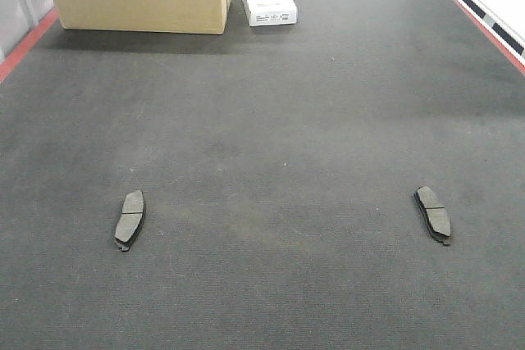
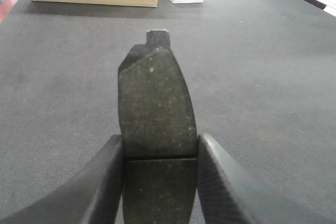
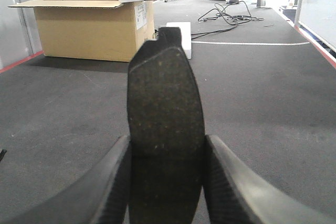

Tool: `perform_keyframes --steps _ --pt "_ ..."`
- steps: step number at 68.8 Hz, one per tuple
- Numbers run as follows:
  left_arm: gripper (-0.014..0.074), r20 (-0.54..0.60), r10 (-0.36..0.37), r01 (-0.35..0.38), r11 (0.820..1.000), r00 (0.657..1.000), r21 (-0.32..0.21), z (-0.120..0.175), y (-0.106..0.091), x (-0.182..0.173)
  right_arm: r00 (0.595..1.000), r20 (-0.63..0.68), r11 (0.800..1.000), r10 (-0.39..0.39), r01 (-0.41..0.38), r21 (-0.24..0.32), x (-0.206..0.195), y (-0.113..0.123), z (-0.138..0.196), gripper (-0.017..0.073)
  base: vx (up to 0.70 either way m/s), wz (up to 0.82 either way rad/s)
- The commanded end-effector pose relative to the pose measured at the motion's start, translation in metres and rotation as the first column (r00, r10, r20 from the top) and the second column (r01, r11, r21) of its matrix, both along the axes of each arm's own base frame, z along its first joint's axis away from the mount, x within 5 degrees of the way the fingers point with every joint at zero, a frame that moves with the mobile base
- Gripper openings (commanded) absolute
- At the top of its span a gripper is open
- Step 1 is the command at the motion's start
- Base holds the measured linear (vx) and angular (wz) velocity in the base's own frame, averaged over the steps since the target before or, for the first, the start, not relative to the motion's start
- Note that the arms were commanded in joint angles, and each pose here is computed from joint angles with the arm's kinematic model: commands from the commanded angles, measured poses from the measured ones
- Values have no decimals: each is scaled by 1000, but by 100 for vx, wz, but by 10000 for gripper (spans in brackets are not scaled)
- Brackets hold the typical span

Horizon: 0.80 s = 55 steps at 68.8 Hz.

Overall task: Move and align brake pads A on conveyor
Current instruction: 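Turn toward the conveyor belt and approach it, holding both pads, then lower the left gripper and set its brake pad beside the belt pad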

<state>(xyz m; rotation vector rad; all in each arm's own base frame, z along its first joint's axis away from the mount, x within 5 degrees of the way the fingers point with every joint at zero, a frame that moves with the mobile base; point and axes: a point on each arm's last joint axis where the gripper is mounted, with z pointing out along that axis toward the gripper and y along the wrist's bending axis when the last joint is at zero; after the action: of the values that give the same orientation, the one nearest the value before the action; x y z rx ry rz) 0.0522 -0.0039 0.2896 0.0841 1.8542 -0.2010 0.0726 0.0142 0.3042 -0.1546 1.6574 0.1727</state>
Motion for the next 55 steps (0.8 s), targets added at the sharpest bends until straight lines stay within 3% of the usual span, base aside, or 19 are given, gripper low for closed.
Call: perform_keyframes --steps 1,35,42,55 --pt "-6 111 -22 24 999 994 -22 17 -2 0 993 120 1000 13 -14 7 -1 1 19 -4 -1 2" --pt "-6 114 -23 25 999 993 -23 17 -2 0 993 120 1000 13 -14 7 -1 1 19 -4 0 0" --pt "-6 122 -18 19 1000 992 -4 18 -1 1 993 120 1000 13 -14 7 -1 1 19 -4 0 0" --pt "-6 116 -19 22 1000 993 -20 17 -2 1 993 120 1000 13 -14 7 -1 1 19 -4 0 0"
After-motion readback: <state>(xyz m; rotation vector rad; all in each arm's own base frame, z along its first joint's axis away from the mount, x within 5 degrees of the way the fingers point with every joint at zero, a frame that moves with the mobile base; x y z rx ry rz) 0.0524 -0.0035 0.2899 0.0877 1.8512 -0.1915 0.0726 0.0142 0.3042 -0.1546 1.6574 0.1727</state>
